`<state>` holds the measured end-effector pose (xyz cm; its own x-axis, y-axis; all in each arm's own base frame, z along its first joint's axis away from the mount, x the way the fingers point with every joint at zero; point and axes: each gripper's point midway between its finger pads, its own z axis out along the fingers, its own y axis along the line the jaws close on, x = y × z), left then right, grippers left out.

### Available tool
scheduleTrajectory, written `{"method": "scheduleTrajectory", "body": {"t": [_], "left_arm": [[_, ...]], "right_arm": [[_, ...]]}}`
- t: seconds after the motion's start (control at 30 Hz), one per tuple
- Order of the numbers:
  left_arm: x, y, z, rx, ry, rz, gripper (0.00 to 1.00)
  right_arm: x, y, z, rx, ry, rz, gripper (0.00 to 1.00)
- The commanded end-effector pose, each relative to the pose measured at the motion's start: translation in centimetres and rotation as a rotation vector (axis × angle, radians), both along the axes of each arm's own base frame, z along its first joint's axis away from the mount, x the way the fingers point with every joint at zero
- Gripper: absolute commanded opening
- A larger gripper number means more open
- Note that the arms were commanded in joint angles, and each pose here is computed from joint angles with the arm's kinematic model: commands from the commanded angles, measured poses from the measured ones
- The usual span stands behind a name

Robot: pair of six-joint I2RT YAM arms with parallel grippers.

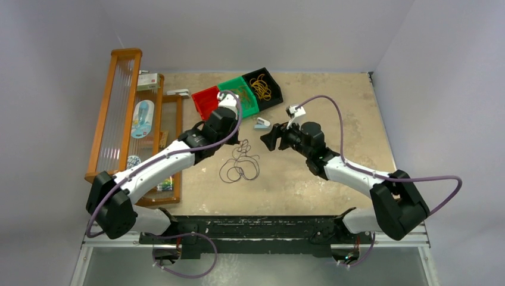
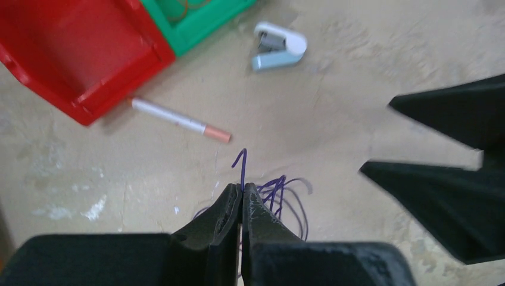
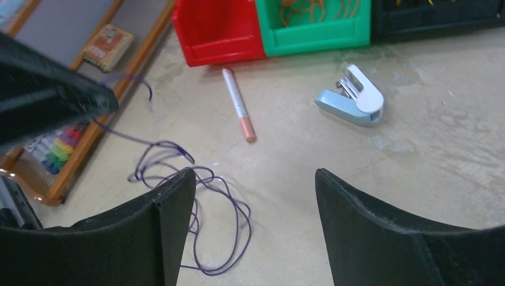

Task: Untangle the cables

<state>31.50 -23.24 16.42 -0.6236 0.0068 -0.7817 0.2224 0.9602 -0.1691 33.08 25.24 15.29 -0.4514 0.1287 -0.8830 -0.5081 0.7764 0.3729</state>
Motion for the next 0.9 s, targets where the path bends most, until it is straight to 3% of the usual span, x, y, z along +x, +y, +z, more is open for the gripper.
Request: {"method": "scheduleTrajectory", "body": {"t": [0.0, 0.3, 0.73, 0.87], "left_arm": [[1.1, -0.4, 7.2, -0.032, -0.156, -0.053, 0.0], [1.7, -1.7, 10.7, -0.084, -0.208, -0.093, 0.0], [1.7, -3.5, 11.1, -0.133, -0.2, -0.157, 0.0], [1.7, -3.7, 11.9, -0.15, -0.213, -0.164, 0.0]], "right_arm": [[-1.0, 2.0, 6.7, 0.155, -0.277, 0.146, 0.77], [-2.8, 3.8, 11.4, 0.213, -0.545, 0.317, 0.79], [-1.0, 8.6, 10.3, 0.196, -0.525, 0.461, 0.73], [-0.2, 9.4, 9.0, 0.191, -0.483, 0.443, 0.64]]}}
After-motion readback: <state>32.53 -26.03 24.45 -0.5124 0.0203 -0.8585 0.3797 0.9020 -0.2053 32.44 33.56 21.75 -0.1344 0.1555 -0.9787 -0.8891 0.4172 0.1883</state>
